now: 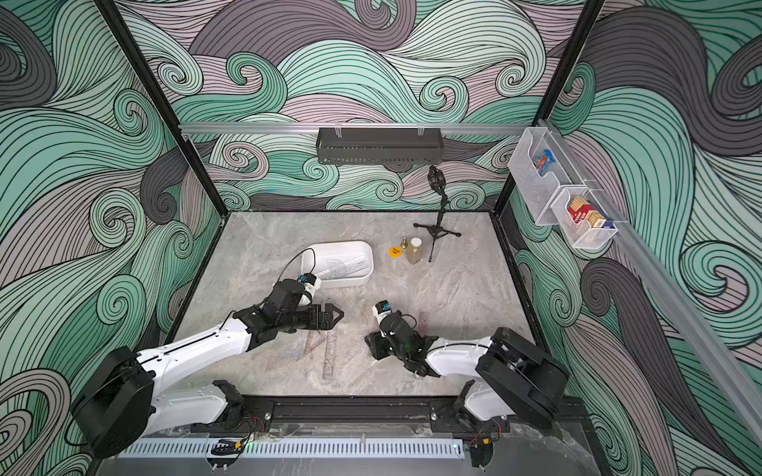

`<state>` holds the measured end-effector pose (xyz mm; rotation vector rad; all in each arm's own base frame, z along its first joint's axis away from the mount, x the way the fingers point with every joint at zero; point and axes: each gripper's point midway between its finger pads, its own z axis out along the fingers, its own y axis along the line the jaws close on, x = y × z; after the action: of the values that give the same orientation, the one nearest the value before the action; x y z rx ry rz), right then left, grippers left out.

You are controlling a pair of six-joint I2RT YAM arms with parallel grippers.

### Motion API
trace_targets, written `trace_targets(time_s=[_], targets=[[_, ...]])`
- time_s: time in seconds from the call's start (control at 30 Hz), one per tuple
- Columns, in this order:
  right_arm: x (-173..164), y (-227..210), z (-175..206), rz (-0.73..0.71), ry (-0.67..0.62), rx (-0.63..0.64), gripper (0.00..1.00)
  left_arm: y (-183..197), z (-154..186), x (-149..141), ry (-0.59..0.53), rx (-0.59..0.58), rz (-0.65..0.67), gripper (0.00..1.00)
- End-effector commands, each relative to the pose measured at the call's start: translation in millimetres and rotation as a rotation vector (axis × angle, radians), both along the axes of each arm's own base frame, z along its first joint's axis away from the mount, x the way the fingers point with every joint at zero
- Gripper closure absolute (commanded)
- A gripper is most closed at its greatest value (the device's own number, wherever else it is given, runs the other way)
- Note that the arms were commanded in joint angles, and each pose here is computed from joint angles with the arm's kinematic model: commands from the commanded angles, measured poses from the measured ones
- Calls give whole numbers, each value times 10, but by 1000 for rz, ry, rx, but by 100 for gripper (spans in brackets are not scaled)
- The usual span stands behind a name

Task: Put the scattered rulers into the storage box
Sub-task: Pick up the ruler from the center of the board.

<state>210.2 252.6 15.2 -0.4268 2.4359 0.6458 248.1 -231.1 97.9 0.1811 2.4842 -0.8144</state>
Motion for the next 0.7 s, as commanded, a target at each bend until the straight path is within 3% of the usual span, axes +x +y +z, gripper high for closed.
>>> trace_targets(time_s=[0.0,0.17,0.37,0.67], targets=[[-37,41,-125,112,-2,-82,55,35,57,13,-13,7,17,2],[54,276,-41,232,-58,-72,55,56,45,18,-11,13,27,1],[112,446,368,332,-125,-13,54,53,47,36,-6,14,31,1],[-339,448,262,322,-11,117,58,-47,-4,45,33,-3,5,2]])
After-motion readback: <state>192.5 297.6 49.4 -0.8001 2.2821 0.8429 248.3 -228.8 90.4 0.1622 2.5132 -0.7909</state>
